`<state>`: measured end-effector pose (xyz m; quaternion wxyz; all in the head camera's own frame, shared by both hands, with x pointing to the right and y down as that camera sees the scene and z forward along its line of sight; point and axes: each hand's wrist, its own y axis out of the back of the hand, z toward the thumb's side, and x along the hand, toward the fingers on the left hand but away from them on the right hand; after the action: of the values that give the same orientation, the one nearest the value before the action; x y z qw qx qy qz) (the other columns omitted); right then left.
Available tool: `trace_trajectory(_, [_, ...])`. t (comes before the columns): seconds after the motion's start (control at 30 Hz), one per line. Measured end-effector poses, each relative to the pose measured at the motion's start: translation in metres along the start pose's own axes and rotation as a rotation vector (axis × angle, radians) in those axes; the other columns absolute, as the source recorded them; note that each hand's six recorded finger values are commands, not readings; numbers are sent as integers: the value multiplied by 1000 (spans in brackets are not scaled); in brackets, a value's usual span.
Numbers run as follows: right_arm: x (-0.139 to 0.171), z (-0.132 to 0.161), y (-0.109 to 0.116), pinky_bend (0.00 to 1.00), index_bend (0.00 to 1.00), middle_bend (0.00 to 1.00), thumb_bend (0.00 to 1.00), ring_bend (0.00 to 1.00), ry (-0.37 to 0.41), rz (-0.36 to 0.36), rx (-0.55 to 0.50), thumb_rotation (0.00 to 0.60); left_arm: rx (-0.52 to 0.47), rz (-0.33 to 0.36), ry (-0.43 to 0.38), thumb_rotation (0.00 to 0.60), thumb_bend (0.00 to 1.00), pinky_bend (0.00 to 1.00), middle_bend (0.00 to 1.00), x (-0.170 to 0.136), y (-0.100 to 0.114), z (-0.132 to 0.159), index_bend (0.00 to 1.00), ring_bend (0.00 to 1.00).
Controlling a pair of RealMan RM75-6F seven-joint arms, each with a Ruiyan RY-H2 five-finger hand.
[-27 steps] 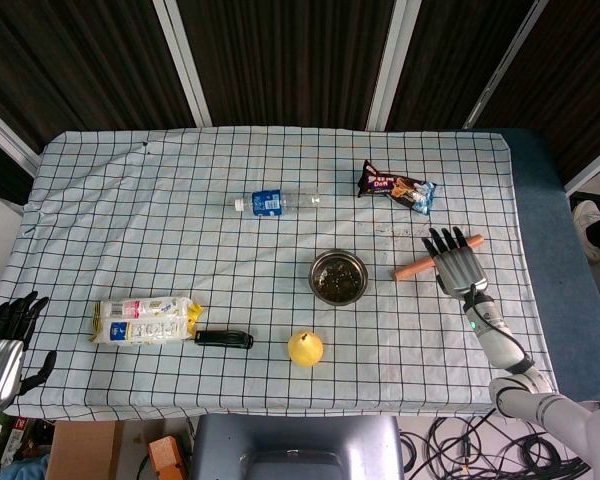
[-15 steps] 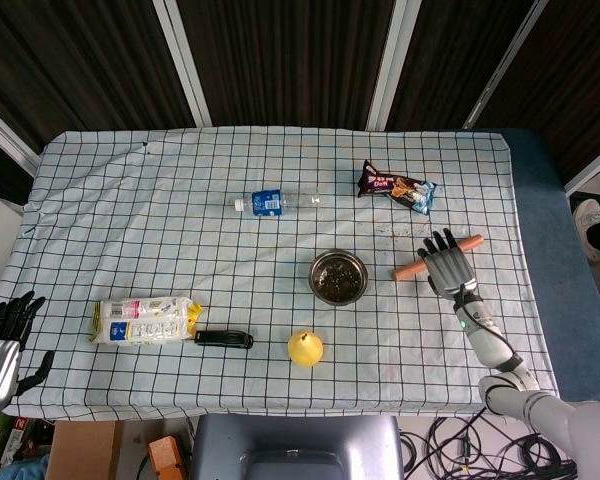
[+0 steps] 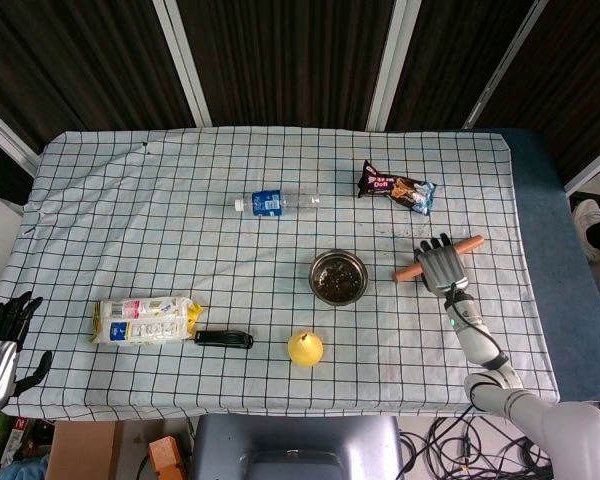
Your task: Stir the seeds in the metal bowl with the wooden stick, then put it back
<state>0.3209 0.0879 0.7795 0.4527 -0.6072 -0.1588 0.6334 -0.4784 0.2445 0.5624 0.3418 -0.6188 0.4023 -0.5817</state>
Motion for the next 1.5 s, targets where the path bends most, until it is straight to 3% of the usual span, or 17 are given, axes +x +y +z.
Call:
trace_trajectory(0.3, [2,-2,9,416,730,507,378,459,-13,-74,-15,600,-2,4,0,600,398,17,0,-1,1,-1,0,0])
trace_trajectory(0.5, [10,-4,29,473,814,574,378,532,-6,-178,-148,600,-3,5,1,600,398,17,0,-1,1,-1,0,0])
trace_trajectory(0.67, [21,-5,51,475,826,583,378,541,15,-282,-349,600,-2,5,1,600,397,17,0,-1,2,0,0,0])
trace_trajectory(0.8, [29,-6,60,476,830,585,378,544,27,-320,-481,600,0,3,-2,600,397,18,0,-1,1,1,0,0])
trace_trajectory(1.03, [43,-14,61,521,843,598,377,566,-4,-371,-1025,600,-1,-3,-15,600,396,18,0,-1,-1,4,0,0])
trace_trajectory(1.17, [45,-23,56,522,843,598,376,566,-53,-415,-1263,600,-2,-9,-14,600,397,18,0,0,-2,4,0,0])
trace_trajectory(1.3, [45,-29,50,522,843,598,376,567,-89,-444,-1374,600,-1,-11,-14,600,397,18,0,0,-2,4,0,0])
trace_trajectory(1.5, [44,-29,37,522,840,598,375,568,-109,-394,-1447,600,1,-20,-14,600,397,18,0,0,-4,5,0,0])
